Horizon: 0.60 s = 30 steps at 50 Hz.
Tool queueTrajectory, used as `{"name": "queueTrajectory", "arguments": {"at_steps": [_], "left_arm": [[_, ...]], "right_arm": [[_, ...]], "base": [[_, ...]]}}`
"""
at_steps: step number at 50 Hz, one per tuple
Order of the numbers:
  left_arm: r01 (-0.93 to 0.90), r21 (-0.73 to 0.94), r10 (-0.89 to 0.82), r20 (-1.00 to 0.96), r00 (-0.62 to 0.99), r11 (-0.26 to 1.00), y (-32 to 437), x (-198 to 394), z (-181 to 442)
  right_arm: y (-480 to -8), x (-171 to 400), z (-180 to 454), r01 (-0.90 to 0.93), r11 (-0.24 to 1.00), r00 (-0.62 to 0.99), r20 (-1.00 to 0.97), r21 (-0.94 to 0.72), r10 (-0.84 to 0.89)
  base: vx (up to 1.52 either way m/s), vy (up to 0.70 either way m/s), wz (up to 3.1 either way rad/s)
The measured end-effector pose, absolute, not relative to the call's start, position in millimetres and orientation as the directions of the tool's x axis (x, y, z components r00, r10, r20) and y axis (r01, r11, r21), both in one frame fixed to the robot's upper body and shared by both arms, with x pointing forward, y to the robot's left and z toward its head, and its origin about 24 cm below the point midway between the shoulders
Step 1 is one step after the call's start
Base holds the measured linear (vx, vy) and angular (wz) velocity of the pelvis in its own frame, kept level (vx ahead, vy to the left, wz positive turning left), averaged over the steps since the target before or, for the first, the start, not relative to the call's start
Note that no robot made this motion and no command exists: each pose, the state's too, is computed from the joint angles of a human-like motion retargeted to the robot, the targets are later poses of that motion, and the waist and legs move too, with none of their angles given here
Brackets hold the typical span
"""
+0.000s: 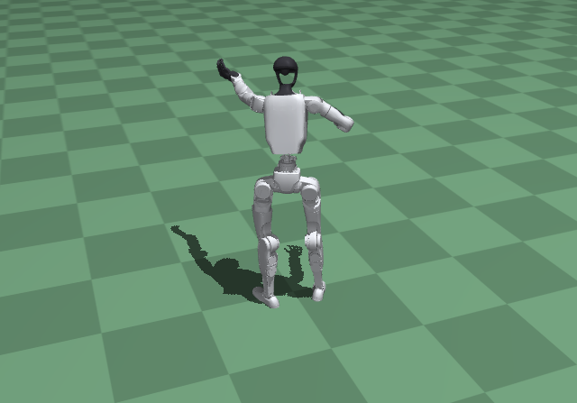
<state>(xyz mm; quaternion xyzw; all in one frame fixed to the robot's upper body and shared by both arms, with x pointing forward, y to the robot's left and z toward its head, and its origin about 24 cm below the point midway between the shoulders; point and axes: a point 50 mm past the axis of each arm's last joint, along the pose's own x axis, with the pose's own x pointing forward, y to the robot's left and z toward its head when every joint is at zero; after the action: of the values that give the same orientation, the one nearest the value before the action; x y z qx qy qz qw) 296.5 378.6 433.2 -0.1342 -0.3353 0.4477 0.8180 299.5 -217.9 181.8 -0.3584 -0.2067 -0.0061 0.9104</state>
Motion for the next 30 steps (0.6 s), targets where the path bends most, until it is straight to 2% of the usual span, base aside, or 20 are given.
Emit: {"name": "queueTrajectory", "arguments": {"at_steps": [4,8,14,20,24,30], "left_arm": [[-0.684,-0.440,0.794,0.490,0.360,0.581,387,284,443],[-0.740,-0.210,0.659,0.646,0.386,0.639,369,295,443],[-0.752,0.102,0.408,0.789,0.460,0.651,311,333,397],[-0.600,0.319,0.152,0.783,0.603,0.734,240,361,321],[-0.427,0.405,0.021,0.706,0.708,0.809,192,370,269],[-0.182,0.419,-0.105,0.574,0.812,0.890,128,368,204]], "right_arm": [[-228,299,182,0.181,0.746,0.920,0.378,-0.641,0.101],[-242,295,174,0.214,0.761,0.926,0.374,-0.612,0.040],[-275,287,148,0.264,0.740,0.948,0.308,-0.619,-0.080],[-316,284,113,0.278,0.708,0.960,0.161,-0.649,-0.229],[-347,284,98,0.390,0.757,0.907,0.076,-0.524,-0.415],[-386,287,110,0.665,0.731,0.742,0.027,-0.149,-0.670]], "base": [[-0.01,0.02,-0.18],[0.00,0.00,0.00],[0.06,0.02,0.20],[0.10,-0.01,0.42],[0.10,-0.03,0.54],[0.07,-0.06,0.51]]}}
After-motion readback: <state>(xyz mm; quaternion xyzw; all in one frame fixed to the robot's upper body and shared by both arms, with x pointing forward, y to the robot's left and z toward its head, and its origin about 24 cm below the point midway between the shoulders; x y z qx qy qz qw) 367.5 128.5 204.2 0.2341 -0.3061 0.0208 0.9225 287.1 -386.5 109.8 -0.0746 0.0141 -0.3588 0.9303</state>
